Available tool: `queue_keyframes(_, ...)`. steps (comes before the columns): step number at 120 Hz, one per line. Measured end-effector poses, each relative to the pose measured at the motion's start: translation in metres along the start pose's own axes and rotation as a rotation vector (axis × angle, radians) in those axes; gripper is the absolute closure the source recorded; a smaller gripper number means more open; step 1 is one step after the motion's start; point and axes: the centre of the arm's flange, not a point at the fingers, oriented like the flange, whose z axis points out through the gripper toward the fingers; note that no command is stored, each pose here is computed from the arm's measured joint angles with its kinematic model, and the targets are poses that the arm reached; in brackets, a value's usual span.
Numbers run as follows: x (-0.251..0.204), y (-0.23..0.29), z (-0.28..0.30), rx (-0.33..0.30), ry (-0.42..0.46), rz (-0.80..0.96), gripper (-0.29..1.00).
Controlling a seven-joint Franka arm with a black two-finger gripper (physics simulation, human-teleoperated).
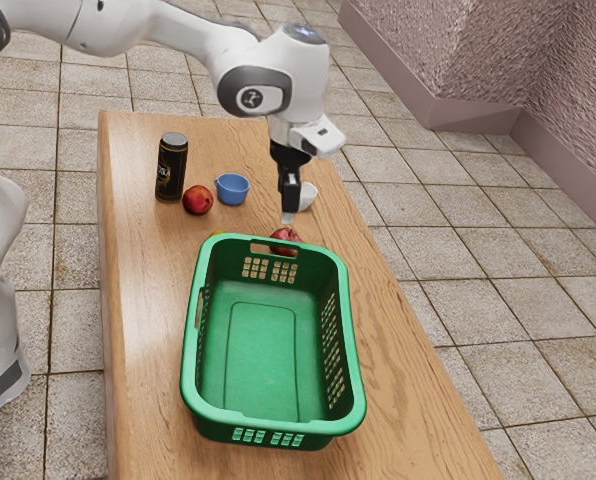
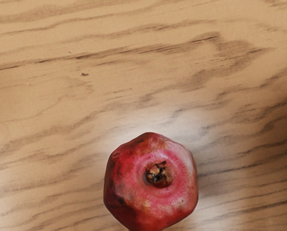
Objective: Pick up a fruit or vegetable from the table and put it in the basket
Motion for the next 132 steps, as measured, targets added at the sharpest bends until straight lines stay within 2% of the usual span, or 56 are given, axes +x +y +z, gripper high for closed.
queue_keyframes(46, -0.017, -0.023, 0.014, -0.005, 0.013, -0.034, 0.00)
queue_keyframes(84, 0.018, 0.005, 0.026, 0.025, -0.004, 0.036, 0.00)
queue_keyframes(132, 0.025, 0.000, 0.054, 0.036, -0.033, 0.026, 0.00)
